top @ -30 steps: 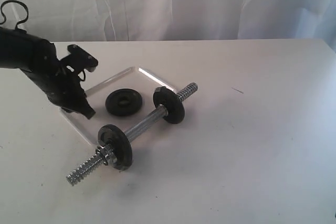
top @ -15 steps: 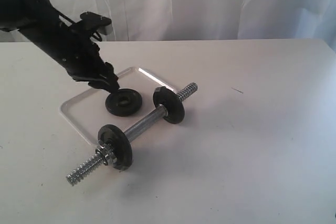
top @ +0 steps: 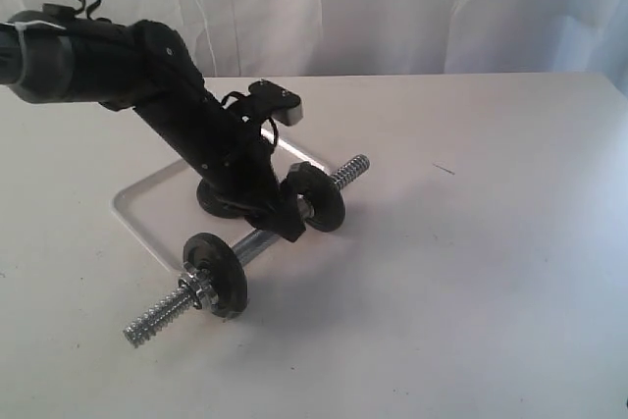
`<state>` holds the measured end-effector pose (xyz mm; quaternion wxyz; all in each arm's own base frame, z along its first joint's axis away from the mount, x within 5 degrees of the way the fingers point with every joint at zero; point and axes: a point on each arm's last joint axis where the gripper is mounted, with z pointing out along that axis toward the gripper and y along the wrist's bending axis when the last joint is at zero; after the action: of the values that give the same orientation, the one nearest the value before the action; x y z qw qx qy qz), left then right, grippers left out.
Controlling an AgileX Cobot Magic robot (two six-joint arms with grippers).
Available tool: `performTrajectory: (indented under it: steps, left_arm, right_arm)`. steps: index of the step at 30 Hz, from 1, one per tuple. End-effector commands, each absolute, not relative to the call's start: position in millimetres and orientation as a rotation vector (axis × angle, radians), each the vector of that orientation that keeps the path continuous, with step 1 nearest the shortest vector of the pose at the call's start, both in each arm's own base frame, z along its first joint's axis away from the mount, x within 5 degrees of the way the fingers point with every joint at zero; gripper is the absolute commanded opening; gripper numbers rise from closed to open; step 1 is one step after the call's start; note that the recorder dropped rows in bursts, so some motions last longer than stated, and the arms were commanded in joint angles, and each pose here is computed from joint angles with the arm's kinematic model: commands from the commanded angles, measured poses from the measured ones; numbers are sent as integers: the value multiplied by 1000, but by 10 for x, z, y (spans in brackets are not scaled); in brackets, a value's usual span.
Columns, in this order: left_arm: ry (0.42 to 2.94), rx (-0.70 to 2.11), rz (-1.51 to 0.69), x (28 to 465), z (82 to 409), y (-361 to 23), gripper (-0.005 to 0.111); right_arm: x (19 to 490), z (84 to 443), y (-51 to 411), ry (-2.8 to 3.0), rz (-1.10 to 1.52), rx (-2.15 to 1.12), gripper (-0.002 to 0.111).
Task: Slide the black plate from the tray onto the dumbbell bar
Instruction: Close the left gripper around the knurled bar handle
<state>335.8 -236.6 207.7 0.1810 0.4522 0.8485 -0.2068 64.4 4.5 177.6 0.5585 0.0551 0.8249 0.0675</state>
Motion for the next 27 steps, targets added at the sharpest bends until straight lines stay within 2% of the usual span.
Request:
performTrajectory:
  steps: [1,11,14,16,17,18,20,21,27]
  left_arm:
    - [2437,1286,-593,3349,1922,-2452,68]
    - [2492,1229,-609,3426,1594,-2511,66]
    - [2504,1240,-618,3414,1578,-2510,52]
    - [2510,1243,-620,3412,1560,-2510,50]
    - [2514,1244,-620,3414,1545,-2511,44]
    - [2513,1242,-619,3416,1542,-2511,35]
    - [2499,1243,-609,3428,1544,-2512,6]
    - [2470,1267,-595,3439,1546,-2514,0]
    - [2426,1225,-604,3460,1641,-2531,0]
  right_arm:
    - [644,1774,40,1934,153,130,0]
    - [644,1774,40,1934,153,130,0]
    - [644,1774,40,1934,153,130,0]
    - [644,1774,40,1934,153,130,0]
    - [644,1774,40,1934,153,130,0]
    - [644,1774,40,1934,153,130,0]
    - [644,1774,40,1934,153,130,0]
    - [644,1774,40,1934,153,130,0]
    - [644,1774,40,1934,153,130,0]
